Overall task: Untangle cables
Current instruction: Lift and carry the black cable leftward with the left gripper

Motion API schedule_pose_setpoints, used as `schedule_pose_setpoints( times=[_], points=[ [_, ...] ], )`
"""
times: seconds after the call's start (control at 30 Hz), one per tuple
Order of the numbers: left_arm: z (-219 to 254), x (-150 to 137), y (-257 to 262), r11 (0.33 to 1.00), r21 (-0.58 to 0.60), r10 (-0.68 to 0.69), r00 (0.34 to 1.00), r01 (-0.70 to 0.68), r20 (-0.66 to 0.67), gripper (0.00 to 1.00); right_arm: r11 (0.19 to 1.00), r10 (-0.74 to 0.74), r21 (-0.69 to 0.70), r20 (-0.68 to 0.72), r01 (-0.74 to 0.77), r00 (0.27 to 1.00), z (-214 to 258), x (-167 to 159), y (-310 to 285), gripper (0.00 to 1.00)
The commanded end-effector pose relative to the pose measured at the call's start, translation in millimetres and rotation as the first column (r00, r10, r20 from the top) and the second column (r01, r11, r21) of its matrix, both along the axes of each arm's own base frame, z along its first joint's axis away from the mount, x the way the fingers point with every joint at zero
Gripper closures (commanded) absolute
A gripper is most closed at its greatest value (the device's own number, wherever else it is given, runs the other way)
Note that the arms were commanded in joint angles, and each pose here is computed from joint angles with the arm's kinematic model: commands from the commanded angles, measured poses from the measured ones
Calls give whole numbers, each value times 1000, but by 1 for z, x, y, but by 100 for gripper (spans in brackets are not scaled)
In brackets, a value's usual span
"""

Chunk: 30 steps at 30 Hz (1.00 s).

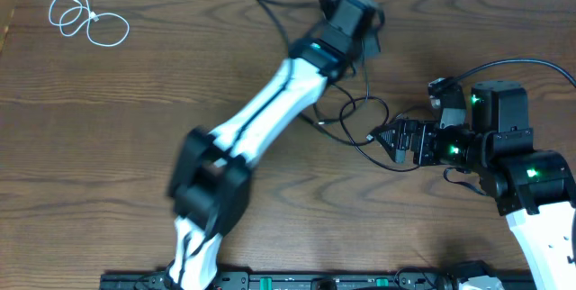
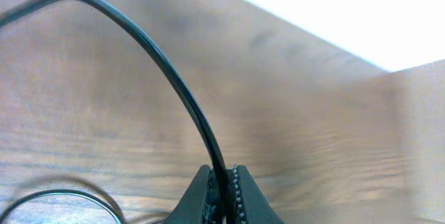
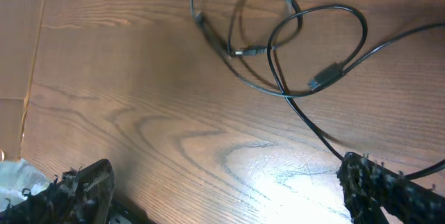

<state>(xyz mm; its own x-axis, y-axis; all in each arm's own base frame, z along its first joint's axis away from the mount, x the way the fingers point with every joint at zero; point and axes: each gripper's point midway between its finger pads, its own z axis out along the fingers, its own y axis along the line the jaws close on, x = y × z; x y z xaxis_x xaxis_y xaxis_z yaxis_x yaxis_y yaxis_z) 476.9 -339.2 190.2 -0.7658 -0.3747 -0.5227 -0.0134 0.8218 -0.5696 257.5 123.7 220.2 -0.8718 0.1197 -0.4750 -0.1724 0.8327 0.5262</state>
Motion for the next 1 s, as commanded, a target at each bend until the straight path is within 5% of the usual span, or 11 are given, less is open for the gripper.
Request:
schedule_pose_setpoints(
  times=[0.0, 0.23, 0.47, 0.8, 0.97],
  points=[
    [116, -14, 26, 993, -119, 36, 984, -15, 174, 92, 1000, -5, -3, 13, 5, 1000, 4, 2, -2, 1],
    [265, -55, 88, 958, -287, 141, 897, -16, 419, 93, 1000, -5, -6, -11, 5, 1000, -2, 4, -1, 1],
    [361, -76, 200, 911, -392, 358, 723, -130, 591, 92, 1000, -5, -10, -33, 4, 999, -8, 6, -1, 1],
    [369, -70, 289, 843, -407, 536, 599, -351, 595, 92, 1000, -5, -10, -34, 4, 999, -10, 9, 0, 1],
    [329, -55, 358, 740, -223, 622, 521, -635, 584, 92, 1000, -5, -10, -36, 4, 999, -10, 9, 0, 1]
  ],
)
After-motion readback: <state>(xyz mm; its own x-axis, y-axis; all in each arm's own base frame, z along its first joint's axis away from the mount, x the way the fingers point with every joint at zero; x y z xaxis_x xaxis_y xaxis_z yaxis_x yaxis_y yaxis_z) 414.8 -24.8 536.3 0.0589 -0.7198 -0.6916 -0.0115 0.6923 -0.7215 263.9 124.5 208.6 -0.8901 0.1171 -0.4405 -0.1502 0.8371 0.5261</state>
